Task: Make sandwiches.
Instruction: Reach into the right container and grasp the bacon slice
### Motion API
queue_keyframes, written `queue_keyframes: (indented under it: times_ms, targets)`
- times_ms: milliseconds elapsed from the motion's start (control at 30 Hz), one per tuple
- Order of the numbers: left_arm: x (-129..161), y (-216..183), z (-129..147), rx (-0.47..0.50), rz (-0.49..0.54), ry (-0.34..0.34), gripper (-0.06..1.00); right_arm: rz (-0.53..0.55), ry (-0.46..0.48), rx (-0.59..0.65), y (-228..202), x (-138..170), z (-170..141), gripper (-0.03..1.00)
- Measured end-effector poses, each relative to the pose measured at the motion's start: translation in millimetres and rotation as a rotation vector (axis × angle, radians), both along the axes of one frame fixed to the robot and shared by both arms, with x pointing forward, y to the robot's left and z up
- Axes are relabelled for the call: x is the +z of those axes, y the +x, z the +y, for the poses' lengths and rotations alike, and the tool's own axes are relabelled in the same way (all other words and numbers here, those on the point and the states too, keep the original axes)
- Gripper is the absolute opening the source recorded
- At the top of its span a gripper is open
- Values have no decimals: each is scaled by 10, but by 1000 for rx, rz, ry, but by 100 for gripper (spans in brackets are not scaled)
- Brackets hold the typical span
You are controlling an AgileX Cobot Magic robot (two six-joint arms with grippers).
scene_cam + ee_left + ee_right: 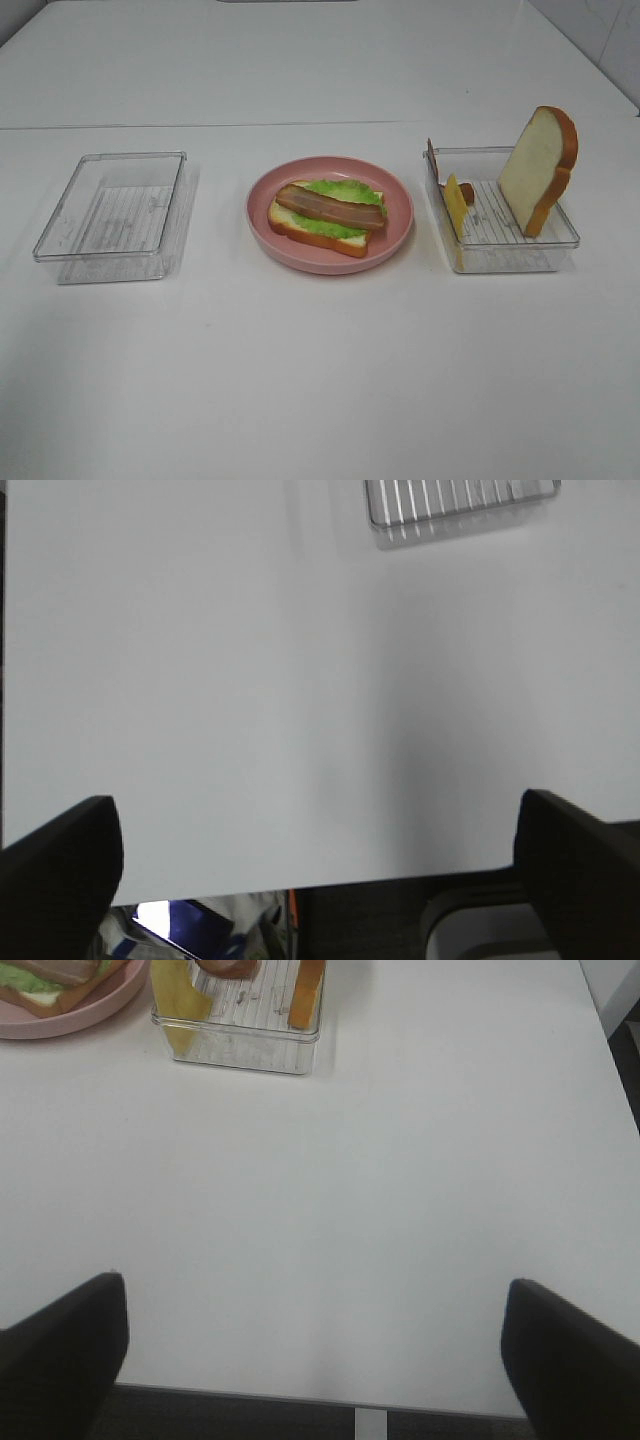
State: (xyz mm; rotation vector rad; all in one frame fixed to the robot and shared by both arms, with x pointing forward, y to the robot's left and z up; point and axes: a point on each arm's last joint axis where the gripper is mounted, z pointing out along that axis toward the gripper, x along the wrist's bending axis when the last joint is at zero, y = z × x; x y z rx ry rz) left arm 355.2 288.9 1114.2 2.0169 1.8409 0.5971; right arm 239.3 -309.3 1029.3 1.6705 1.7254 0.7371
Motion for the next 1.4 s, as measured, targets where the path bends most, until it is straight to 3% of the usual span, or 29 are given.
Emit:
queue_keyframes:
  times_ms: [133,300,400,600,833,967,1400]
  targets:
    - [-282,-271,10,-6,28,-54,98,0,0,0,0,0,0,98]
    - [-424,-476,45,20,0,-89,98,0,0,0,0,0,0,98]
    - [-513,-648,79,27,-47,-111,98,0,0,0,0,0,0,98]
    - [-547,-912,134,-31,-254,-123,98,0,0,0,0,0,0,98]
    - [-554,-944,137,-93,-292,-85,98,0,0,0,0,0,0,98]
    - [-610,-913,63,-138,-300,-145,98,0,0,0,0,0,0,98]
    - [-603,-904,57,-146,-314,-146,98,0,0,0,0,0,0,98]
